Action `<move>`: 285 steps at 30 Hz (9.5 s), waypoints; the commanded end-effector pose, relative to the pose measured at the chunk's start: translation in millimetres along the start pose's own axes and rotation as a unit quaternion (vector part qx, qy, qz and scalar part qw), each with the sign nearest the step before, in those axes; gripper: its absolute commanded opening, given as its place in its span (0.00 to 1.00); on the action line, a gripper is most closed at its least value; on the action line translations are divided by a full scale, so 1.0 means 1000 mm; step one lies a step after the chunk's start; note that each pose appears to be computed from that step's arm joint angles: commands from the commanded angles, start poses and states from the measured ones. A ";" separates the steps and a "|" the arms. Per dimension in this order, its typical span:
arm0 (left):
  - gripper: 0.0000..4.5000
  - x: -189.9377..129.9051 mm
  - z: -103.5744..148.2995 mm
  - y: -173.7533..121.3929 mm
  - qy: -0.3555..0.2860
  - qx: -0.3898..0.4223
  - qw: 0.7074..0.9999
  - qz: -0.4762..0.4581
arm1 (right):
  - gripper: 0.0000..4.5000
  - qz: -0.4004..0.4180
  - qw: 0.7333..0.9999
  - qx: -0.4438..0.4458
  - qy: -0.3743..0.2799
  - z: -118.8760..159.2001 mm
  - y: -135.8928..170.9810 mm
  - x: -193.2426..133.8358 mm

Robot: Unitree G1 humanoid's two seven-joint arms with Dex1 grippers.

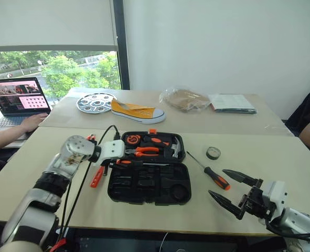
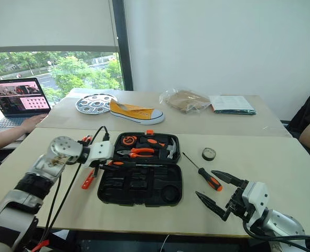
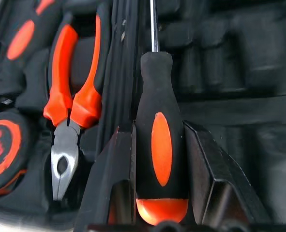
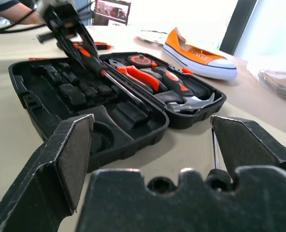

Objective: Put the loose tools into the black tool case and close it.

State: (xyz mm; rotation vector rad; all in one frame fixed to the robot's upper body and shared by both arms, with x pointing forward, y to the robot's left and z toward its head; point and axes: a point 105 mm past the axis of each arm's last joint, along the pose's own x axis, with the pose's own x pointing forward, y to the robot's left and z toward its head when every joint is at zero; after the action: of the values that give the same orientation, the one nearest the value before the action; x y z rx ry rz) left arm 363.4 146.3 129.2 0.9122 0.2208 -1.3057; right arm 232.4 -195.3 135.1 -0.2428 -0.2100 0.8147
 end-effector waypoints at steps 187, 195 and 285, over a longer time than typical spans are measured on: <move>1.00 -0.105 -0.007 -0.115 -0.185 -0.260 0.928 0.193 | 0.01 0.348 0.914 0.011 0.209 0.014 0.024 0.176; 1.00 -0.100 -0.006 -0.112 -0.189 -0.258 0.929 0.187 | 0.01 0.318 0.918 -0.008 0.237 -0.009 0.019 0.184; 0.11 -0.017 0.005 -0.050 -0.051 -0.067 0.994 -0.065 | 1.00 0.136 0.989 -0.040 -0.033 0.046 -0.003 0.038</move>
State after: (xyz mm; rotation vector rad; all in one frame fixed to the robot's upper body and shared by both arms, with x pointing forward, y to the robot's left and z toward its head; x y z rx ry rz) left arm 310.0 156.5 120.3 0.6834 0.2952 -1.4198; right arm 251.8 -161.3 170.7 -0.3095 -0.2349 1.0997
